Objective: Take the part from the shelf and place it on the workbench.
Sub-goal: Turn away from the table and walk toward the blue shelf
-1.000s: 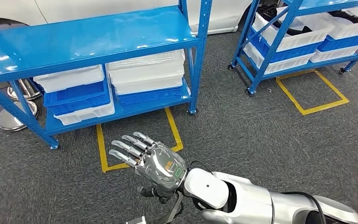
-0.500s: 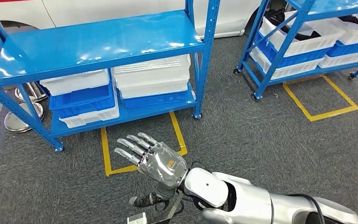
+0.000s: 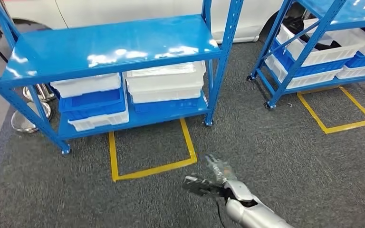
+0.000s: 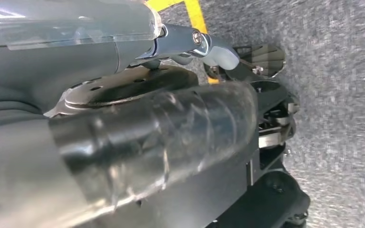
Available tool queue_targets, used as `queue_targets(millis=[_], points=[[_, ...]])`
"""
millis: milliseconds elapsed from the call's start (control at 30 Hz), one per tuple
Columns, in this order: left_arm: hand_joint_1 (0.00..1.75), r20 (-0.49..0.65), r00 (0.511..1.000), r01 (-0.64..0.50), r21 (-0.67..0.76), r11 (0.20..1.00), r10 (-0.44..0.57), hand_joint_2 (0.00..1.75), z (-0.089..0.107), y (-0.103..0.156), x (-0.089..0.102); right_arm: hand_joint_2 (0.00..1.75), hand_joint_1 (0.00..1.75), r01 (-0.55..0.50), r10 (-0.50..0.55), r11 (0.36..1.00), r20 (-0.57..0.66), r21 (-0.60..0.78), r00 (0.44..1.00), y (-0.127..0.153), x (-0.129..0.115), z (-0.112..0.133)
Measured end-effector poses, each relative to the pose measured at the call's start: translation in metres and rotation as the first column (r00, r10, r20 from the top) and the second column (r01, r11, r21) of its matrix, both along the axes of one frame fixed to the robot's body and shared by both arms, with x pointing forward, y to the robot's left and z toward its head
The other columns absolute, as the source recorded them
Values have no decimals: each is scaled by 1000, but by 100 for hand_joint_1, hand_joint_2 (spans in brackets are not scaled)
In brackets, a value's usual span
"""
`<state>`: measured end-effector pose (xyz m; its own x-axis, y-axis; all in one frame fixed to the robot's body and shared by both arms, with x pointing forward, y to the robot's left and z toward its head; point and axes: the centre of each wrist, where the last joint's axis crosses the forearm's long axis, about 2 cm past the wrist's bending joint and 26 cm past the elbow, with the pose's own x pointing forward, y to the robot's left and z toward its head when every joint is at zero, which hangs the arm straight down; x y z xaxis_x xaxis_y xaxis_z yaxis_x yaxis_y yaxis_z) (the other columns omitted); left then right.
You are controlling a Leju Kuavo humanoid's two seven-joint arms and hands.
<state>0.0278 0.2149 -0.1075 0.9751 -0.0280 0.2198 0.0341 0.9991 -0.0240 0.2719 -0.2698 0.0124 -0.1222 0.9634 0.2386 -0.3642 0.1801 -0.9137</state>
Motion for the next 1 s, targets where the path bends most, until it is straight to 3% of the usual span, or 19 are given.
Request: queue_targets(millis=[100, 167, 300, 467, 600, 767, 1000], points=[[0, -2, 1000, -6, 9, 1000, 6, 0, 0, 1, 0, 0, 0, 184, -183, 983, -169, -13, 968, -32, -26, -35], [0, -1, 1000, -10, 15, 1000, 10, 0, 0, 2, 0, 0, 0, 295, -285, 955, -319, -16, 904, -46, -50, -56], [0, 6, 1000, -10, 19, 1000, 10, 0, 0, 1, 4, 0, 0, 457, -390, 889, -565, -25, 728, -61, -100, -85], [0, -4, 1000, -4, 32, 999, 4, 0, 0, 2, 5, 0, 0, 644, -496, 757, -739, -111, 456, -54, -174, -112], [0, -9, 1000, -4, 33, 999, 4, 0, 0, 2, 5, 175, 0, 695, -518, 699, -788, -166, 333, -44, -198, -118], [0, -7, 1000, -4, 36, 999, 5, 0, 0, 1, 5, 175, 0, 762, -506, 627, -828, -161, 242, -25, -204, -120], [0, -8, 1000, -4, 34, 999, 4, 0, 1, -1, 4, 175, 0, 780, -495, 601, -848, -174, 192, -15, -214, -122]])
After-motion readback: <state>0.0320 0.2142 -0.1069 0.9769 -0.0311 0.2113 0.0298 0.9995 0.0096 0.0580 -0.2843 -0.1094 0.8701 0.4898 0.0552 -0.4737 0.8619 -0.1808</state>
